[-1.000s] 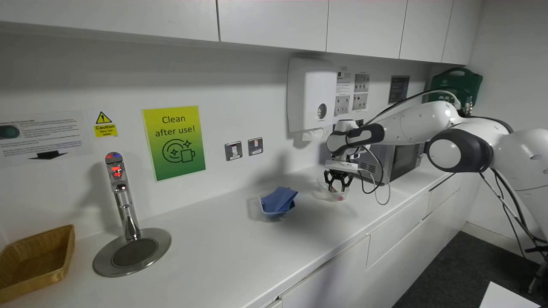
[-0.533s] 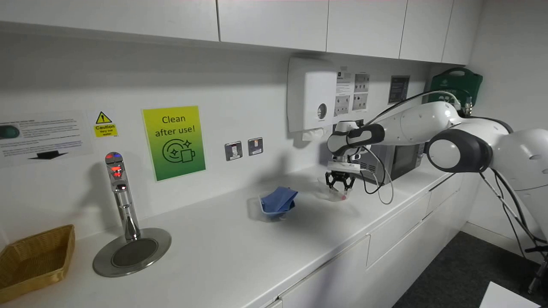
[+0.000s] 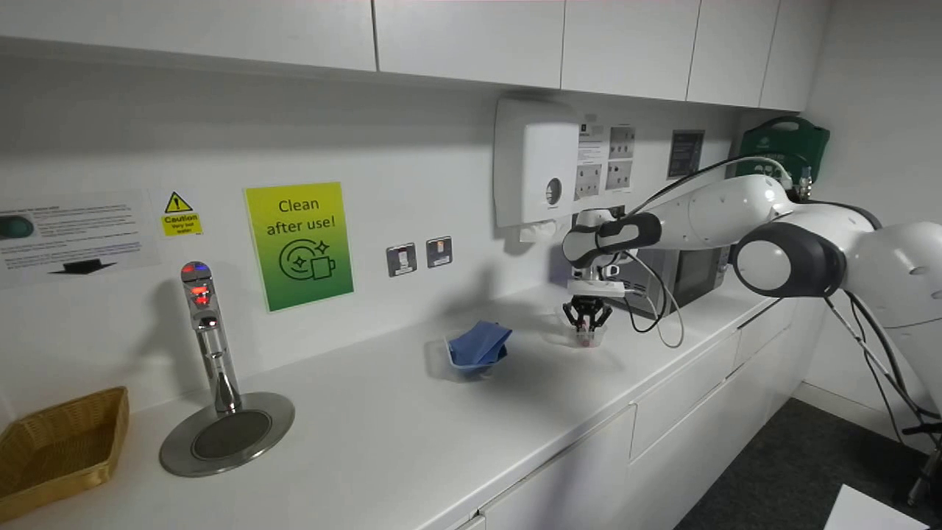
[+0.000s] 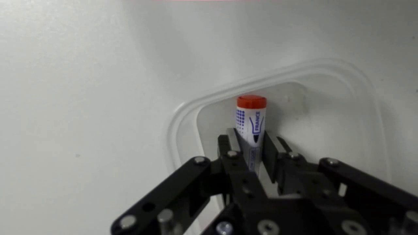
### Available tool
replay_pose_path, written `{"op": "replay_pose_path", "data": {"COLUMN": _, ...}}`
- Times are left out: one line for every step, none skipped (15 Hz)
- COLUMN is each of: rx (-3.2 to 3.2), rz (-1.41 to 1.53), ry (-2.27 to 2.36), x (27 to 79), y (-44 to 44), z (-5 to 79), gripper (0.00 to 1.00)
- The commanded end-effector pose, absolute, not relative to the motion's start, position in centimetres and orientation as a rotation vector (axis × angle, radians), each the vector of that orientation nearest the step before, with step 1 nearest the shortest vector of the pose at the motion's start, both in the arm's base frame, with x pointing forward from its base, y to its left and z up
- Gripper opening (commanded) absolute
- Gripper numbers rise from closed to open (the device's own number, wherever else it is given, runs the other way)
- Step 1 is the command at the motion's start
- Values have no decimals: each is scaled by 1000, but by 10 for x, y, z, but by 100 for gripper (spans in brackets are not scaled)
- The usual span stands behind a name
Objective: Take the marker out of the bowl
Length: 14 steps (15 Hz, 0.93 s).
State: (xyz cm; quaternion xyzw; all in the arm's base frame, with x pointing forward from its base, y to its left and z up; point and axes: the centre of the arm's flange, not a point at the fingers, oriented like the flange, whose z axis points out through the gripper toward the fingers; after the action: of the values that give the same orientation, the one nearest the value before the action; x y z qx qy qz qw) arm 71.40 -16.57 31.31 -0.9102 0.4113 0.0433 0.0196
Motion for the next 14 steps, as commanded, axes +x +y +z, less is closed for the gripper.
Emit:
{"op": "replay_pose_path", "data": {"rx": -2854, "rz": 133, "ry": 1226, "x": 720, "y": -171, "z": 326, "gripper": 2}}
{"op": "replay_pose_path", "data": {"rx": -2855, "rz": 121, "ry": 1220, "x": 719, "y": -170, "z": 330, "gripper": 5}}
{"op": "replay_pose_path", "data": {"rx": -2856, "rz": 109, "ry": 1216, "x": 718, "y": -169, "z": 334, "gripper": 5}}
{"op": "replay_pose_path", "data": {"rx": -2857, "rz": 94, "ry": 1209, "x": 716, "y": -168, "z": 339, "gripper": 5}}
{"op": "replay_pose_path", "data": {"rx": -2856, "rz": 74, "ry": 1200, "x": 714, "y": -165, "z": 347, "gripper": 5}}
{"op": "replay_pose_path", "data": {"rx": -2858, "rz": 53, "ry": 1189, "x": 712, "y": -163, "z": 355, "gripper": 5}}
{"op": "replay_pose_path", "data": {"rx": -2860, "rz": 31, "ry": 1179, "x": 711, "y": -161, "z": 363, "gripper": 5}}
{"op": "replay_pose_path", "data": {"rx": -2863, "rz": 8, "ry": 1163, "x": 709, "y": -158, "z": 372, "gripper": 5}}
{"op": "replay_pose_path", "data": {"rx": -2866, "rz": -14, "ry": 1147, "x": 708, "y": -155, "z": 381, "gripper": 5}}
{"op": "replay_pose_path", "data": {"rx": -2870, "rz": -31, "ry": 1130, "x": 707, "y": -151, "z": 388, "gripper": 5}}
{"op": "replay_pose_path", "data": {"rx": -2875, "rz": -51, "ry": 1111, "x": 705, "y": -146, "z": 397, "gripper": 5}}
{"op": "replay_pose_path", "data": {"rx": -2880, "rz": -65, "ry": 1093, "x": 704, "y": -142, "z": 403, "gripper": 5}}
{"op": "replay_pose_path", "data": {"rx": -2887, "rz": -78, "ry": 1072, "x": 703, "y": -136, "z": 410, "gripper": 5}}
{"op": "replay_pose_path", "data": {"rx": -2895, "rz": -81, "ry": 1047, "x": 703, "y": -129, "z": 414, "gripper": 5}}
